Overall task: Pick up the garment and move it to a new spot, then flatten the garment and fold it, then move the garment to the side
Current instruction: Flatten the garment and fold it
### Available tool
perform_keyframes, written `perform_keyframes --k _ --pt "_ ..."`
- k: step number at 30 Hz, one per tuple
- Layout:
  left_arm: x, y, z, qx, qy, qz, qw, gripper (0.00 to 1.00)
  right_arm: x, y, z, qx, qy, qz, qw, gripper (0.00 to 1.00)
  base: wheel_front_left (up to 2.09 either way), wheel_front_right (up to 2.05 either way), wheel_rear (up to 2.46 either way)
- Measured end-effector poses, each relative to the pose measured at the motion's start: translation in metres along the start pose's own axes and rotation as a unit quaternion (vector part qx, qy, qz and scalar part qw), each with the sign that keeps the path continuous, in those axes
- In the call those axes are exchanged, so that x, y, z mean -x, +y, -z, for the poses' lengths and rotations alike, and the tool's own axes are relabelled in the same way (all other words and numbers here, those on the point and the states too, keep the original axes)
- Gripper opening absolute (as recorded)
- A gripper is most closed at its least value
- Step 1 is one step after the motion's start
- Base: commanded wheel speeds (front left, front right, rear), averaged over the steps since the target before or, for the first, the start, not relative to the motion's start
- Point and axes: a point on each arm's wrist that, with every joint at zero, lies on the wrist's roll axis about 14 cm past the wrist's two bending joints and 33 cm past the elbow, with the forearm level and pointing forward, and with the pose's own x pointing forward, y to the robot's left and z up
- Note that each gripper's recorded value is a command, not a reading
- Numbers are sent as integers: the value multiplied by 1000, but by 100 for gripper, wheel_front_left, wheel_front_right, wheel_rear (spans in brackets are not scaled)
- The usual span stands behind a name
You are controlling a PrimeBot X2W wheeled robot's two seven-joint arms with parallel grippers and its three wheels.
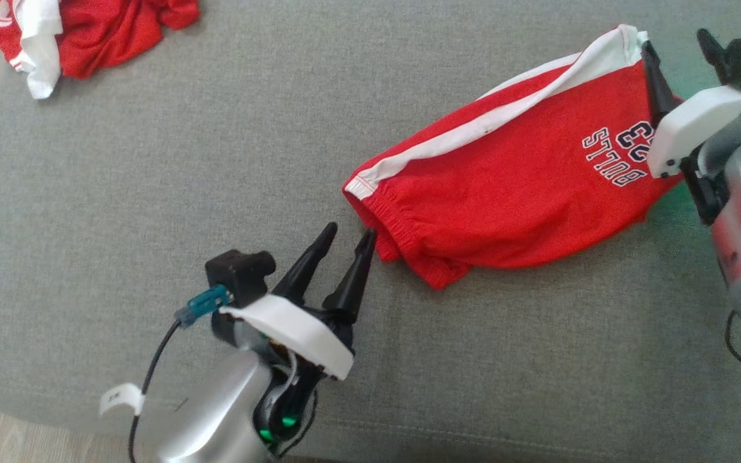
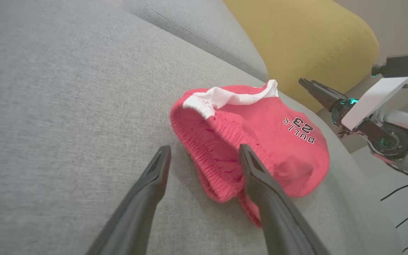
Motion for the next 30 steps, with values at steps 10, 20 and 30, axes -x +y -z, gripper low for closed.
perform_keyframes --k 10,20,30 --pt "20 -3 -53 -81 -83 -9 993 100 13 -22 7 2 42 22 999 100 0 0 0" --pt "36 7 -77 -107 -130 -49 985 100 13 3 47 -38 156 -2 987 100 0 0 0" --pt "49 26 -77 -102 -134 -81 982 100 21 -1 70 -58 225 -6 973 100 0 0 0"
